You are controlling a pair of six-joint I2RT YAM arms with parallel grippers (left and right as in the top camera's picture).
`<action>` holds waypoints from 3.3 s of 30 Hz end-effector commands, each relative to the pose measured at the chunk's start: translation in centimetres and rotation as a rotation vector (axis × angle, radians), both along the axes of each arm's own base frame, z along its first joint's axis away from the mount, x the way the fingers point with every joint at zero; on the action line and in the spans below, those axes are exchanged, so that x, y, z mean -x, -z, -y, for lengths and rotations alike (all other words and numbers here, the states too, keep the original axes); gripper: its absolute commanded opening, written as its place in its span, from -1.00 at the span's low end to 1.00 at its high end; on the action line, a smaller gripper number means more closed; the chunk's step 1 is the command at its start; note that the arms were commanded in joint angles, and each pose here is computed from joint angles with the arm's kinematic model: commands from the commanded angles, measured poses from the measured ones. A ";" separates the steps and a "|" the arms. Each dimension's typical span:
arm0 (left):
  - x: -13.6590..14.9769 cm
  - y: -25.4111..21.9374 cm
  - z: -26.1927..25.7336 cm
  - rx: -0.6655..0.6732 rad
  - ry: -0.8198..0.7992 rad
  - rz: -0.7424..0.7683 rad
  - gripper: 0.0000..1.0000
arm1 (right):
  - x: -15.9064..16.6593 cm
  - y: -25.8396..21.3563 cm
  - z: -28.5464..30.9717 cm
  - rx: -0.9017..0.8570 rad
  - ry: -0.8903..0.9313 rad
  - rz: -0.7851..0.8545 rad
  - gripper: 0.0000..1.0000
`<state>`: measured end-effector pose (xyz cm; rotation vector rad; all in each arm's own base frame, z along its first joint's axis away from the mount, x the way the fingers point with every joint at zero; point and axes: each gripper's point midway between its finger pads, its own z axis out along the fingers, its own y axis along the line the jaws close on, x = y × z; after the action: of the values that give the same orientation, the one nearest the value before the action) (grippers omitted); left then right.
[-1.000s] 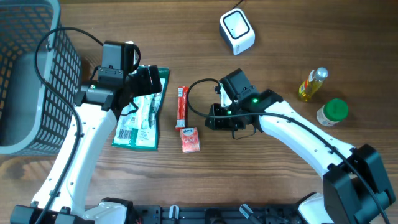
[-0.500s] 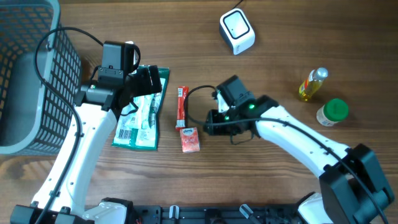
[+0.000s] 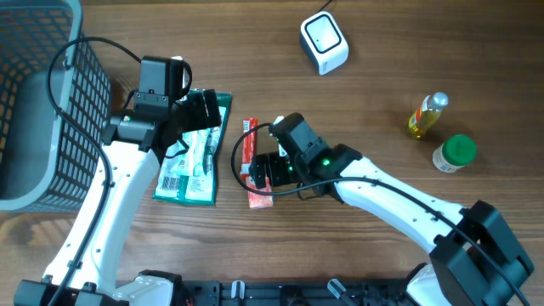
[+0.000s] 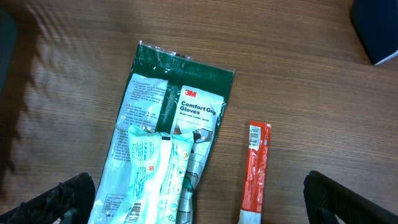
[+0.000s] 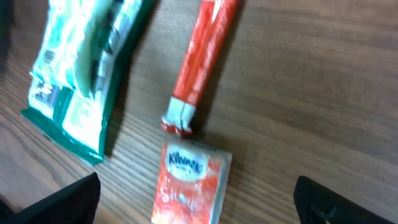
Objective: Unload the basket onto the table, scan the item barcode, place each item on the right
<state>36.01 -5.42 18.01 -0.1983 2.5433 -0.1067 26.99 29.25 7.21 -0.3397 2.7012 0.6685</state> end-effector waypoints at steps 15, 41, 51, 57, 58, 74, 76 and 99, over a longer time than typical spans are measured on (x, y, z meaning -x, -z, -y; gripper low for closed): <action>-0.1 -0.1 -0.1 0.006 -0.002 0.002 1.00 | 1.1 1.0 1.6 0.061 0.015 -0.041 0.14; -0.1 -0.1 -0.1 0.006 -0.002 0.002 1.00 | 4.3 6.1 0.5 0.054 0.030 -0.205 -0.29; -0.1 -0.1 -0.1 0.006 -0.001 0.002 1.00 | 4.7 6.5 0.3 0.041 0.034 -0.236 -0.28; -0.1 -0.1 -0.1 0.006 -0.002 0.003 1.00 | 5.1 8.5 0.8 0.081 0.075 -0.289 -0.39; -0.1 -0.1 -0.1 0.006 -0.002 0.003 1.00 | 5.2 9.0 0.9 0.087 0.089 -0.303 -0.43; -0.1 -0.1 -0.1 0.006 -0.002 0.002 1.00 | 3.1 3.3 1.8 -0.112 0.007 -0.292 -0.92; -0.1 -0.1 -0.1 0.006 -0.002 0.003 1.00 | 2.9 1.4 1.6 -0.182 -0.036 -0.273 -0.91; -0.1 -0.1 -0.1 0.006 -0.002 0.003 1.00 | 3.3 -10.1 2.3 -0.554 -0.212 -0.165 -0.91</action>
<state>36.02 -5.42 18.02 -0.1983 2.5429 -0.1068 24.09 26.79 16.44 -0.3907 2.5419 1.4816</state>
